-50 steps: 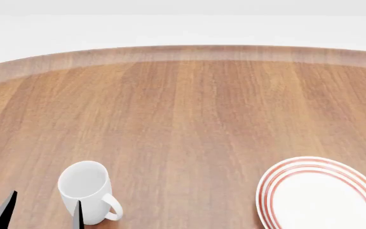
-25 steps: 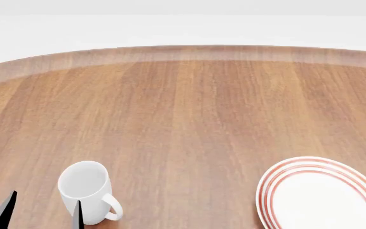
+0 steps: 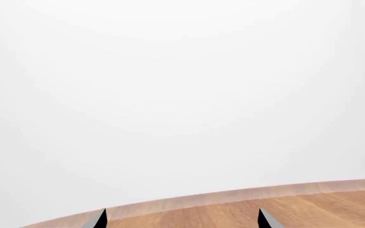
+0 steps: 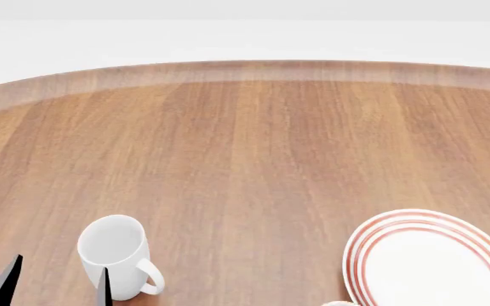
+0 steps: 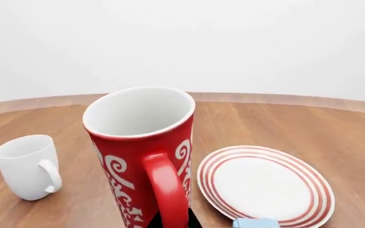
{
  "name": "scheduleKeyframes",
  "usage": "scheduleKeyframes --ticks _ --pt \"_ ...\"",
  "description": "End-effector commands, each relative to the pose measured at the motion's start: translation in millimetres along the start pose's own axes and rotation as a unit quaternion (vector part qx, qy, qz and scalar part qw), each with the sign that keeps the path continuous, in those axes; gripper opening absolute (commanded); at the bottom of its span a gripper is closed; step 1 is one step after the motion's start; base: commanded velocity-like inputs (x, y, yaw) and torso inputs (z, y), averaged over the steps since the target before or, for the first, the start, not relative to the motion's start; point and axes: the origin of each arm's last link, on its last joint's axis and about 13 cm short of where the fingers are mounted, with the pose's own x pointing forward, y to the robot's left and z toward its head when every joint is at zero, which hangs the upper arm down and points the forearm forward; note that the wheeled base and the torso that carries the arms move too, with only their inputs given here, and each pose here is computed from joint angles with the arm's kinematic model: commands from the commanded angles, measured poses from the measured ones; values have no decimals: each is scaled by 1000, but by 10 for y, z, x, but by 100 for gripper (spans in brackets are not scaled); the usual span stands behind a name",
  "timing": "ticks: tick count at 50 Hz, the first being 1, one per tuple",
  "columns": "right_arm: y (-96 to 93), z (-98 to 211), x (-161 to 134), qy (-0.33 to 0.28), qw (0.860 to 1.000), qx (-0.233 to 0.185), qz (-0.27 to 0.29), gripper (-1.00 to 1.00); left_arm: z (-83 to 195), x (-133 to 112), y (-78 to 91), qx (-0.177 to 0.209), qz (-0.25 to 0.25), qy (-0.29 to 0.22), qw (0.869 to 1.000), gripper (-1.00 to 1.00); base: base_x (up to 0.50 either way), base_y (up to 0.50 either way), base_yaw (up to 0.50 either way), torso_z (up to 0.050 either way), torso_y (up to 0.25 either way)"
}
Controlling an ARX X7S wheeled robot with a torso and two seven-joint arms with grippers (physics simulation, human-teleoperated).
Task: Pick up the red mug and put it on the plate
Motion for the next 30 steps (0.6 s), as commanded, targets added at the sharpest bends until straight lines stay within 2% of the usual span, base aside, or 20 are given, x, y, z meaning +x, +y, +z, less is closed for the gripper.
scheduleKeyframes --ticks 1,17,30 --pt "-64 347 130 -1 999 -26 -34 -100 0 0 0 0 -1 -1 1000 100 0 0 0 0 0" --pt "-167 616 273 5 996 -56 -62 -100 0 1 0 0 0 -3 1000 100 0 0 0 0 1" --pt "-218 699 377 12 996 -53 -77 -100 -1 2 0 -1 1 -5 1000 100 0 0 0 0 0"
